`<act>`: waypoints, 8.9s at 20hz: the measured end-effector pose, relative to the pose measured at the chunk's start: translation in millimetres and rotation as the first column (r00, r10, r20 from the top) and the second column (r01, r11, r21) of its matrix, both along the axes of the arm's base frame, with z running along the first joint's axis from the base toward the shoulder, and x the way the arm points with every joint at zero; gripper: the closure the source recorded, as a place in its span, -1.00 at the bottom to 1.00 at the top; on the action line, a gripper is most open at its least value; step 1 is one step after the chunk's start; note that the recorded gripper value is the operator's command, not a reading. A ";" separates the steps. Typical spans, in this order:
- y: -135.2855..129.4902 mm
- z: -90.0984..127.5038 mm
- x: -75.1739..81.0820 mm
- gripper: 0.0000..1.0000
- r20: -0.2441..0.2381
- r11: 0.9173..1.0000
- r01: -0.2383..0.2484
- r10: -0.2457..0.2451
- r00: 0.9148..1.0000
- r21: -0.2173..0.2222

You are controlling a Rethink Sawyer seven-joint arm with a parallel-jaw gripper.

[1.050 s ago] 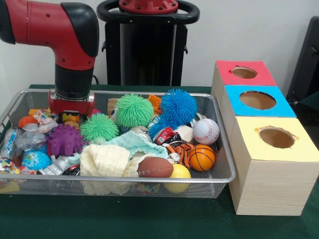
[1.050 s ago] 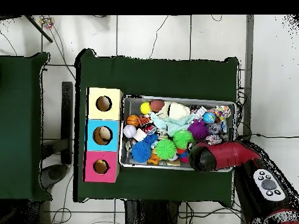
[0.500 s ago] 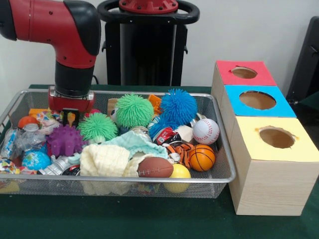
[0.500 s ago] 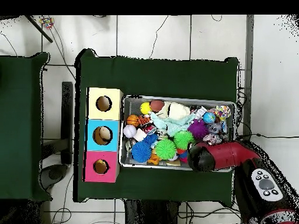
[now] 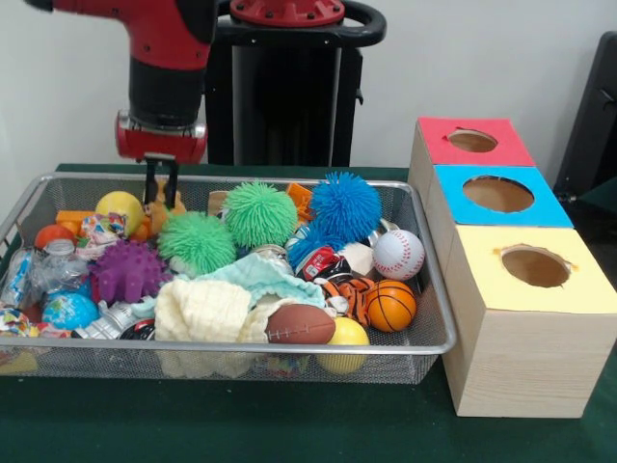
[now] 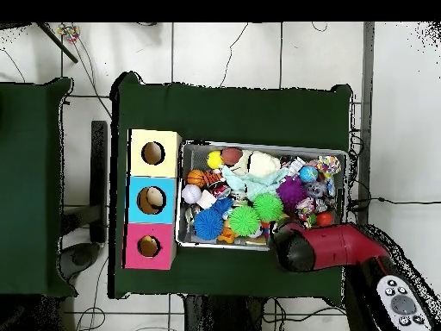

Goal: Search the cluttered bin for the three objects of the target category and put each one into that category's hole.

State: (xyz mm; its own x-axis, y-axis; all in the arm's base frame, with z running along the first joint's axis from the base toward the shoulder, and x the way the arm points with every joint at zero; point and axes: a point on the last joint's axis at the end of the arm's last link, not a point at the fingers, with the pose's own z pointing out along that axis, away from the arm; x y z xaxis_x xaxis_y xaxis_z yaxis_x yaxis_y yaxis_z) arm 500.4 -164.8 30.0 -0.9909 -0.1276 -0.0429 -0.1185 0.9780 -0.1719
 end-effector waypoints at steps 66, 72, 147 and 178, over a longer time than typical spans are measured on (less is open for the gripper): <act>176.1 83.2 66.3 1.00 0.054 0.993 0.096 -0.099 0.994 0.062; 169.1 93.4 87.0 1.00 0.101 0.996 0.084 -0.087 0.991 0.034; 160.2 39.4 17.7 -1.00 0.164 0.989 0.103 -0.119 0.979 0.103; 152.9 18.9 -2.2 -1.00 0.104 0.987 0.130 -0.139 0.985 0.096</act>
State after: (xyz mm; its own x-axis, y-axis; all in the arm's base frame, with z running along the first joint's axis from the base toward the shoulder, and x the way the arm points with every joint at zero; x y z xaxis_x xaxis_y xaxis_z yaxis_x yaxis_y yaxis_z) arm 498.2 -11.9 48.9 -0.9873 0.0158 -0.1582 0.0301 0.9956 -0.0884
